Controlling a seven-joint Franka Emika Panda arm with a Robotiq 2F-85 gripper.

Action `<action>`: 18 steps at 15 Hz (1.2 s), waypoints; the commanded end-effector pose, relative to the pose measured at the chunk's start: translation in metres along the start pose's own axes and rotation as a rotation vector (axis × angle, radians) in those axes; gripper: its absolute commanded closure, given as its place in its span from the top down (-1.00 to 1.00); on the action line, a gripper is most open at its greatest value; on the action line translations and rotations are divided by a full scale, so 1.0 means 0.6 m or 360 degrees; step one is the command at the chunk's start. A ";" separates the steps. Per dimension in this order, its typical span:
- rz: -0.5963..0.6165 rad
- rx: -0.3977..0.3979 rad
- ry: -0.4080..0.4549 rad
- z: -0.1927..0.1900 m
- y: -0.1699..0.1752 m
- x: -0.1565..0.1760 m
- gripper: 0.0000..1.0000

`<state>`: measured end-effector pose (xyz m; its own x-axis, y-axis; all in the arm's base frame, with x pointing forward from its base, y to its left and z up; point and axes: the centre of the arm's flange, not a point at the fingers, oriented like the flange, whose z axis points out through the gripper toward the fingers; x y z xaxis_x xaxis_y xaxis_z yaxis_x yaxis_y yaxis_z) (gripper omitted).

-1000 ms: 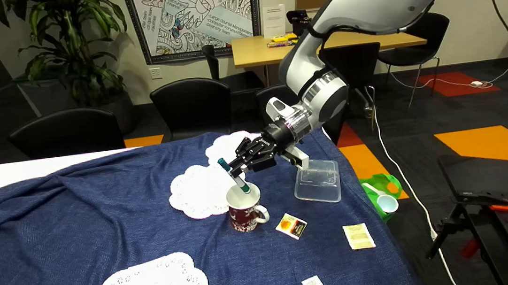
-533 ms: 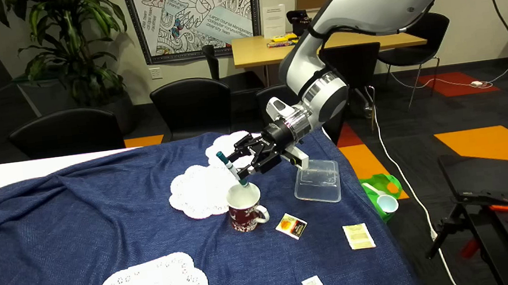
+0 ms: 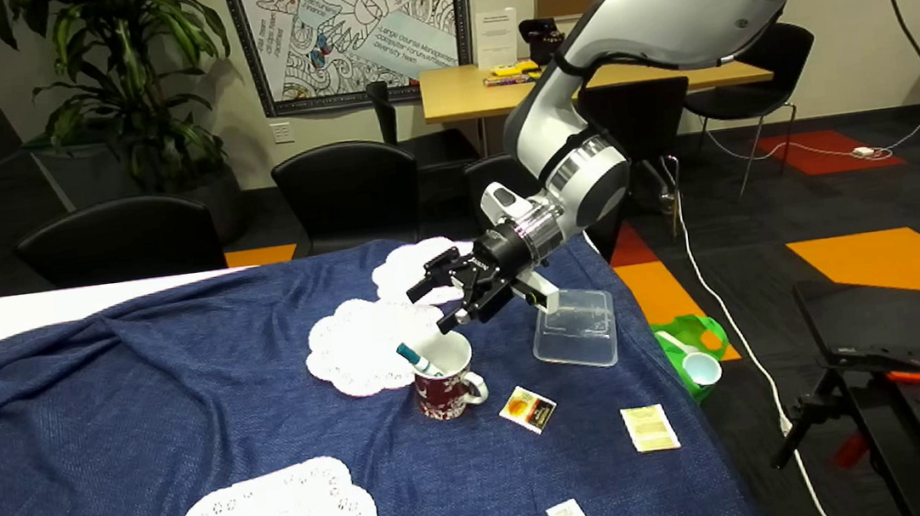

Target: Put the marker in the cup

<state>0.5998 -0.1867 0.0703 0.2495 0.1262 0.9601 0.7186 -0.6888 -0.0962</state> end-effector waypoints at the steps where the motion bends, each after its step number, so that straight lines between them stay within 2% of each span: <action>1: -0.0074 -0.0015 0.0025 -0.003 -0.021 0.038 1.00; 7: -0.0249 0.0008 0.0075 -0.021 -0.057 0.148 1.00; 15: -0.0335 -0.0004 0.0146 -0.039 -0.117 0.320 1.00; 18: -0.0359 -0.0001 0.0164 -0.040 -0.128 0.363 1.00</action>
<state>0.5964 -0.1348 0.2609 0.0049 0.1883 0.9821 0.7560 -0.6435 0.1196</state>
